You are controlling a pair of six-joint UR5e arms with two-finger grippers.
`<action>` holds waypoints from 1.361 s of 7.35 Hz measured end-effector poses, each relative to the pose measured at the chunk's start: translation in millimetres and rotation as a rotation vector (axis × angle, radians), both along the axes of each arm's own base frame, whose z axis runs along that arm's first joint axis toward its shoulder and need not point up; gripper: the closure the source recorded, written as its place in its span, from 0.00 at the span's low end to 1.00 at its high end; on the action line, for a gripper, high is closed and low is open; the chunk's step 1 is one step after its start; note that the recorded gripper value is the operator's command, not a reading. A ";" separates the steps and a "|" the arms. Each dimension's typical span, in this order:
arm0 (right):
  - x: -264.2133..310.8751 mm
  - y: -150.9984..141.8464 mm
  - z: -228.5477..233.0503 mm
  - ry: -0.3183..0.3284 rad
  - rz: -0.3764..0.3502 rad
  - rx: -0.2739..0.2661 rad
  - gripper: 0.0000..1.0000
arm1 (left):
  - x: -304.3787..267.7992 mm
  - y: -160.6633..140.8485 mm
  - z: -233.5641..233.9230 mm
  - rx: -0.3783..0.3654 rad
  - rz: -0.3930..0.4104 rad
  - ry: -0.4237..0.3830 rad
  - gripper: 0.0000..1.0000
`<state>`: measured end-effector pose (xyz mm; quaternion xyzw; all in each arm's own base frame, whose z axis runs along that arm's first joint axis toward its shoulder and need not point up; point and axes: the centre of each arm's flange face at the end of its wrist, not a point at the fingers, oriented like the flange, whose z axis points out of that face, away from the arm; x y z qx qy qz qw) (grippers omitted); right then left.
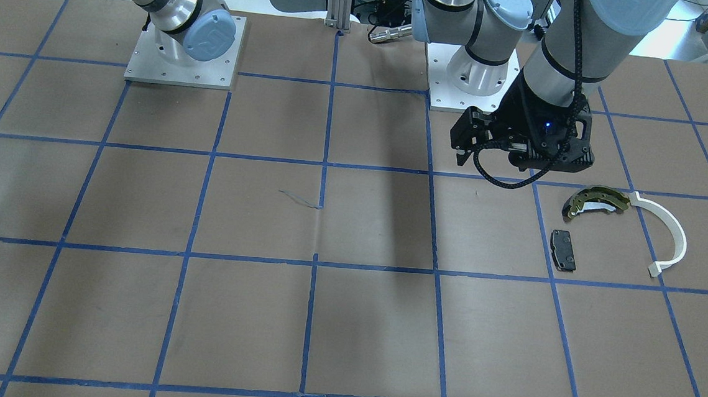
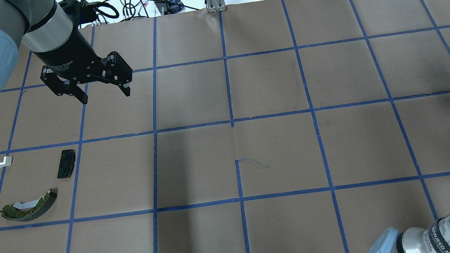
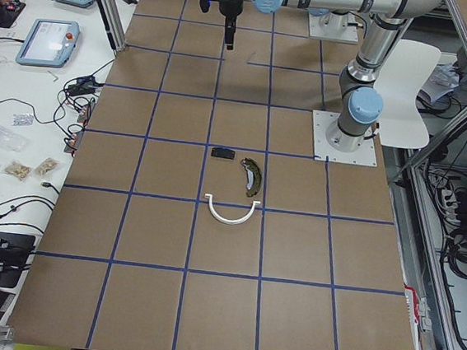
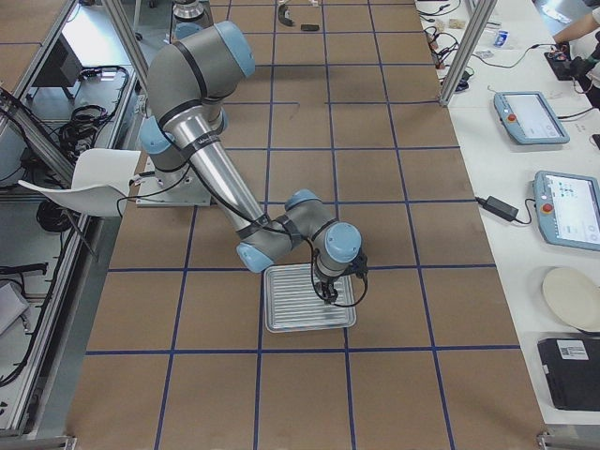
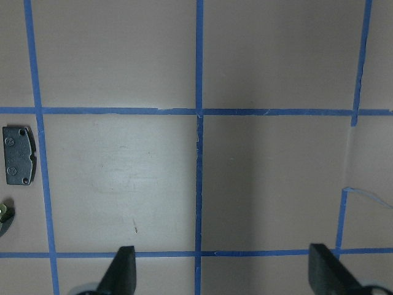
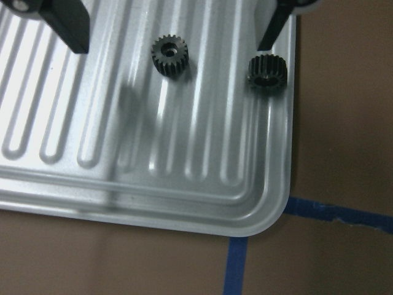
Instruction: Place bearing gear from tray to pile
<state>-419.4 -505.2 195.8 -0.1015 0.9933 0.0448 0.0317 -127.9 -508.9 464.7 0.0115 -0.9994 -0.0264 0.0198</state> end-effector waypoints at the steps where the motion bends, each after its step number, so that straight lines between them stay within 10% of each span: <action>1: -0.2 1.2 -3.3 -0.005 0.001 0.009 0.38 | 0.0 0.0 0.0 0.000 -0.001 0.000 0.00; 4: -1.2 2.3 -11.1 -0.006 0.005 0.019 0.38 | -0.3 -0.7 -1.2 0.001 0.001 0.003 0.00; 6: -2.6 1.0 -16.9 -0.002 0.007 0.014 0.73 | -0.2 -1.4 -1.1 -0.004 0.001 0.002 0.00; 10: -4.0 1.7 -14.7 0.009 0.010 0.022 0.93 | -0.2 -4.6 -2.1 -0.016 0.007 0.002 0.00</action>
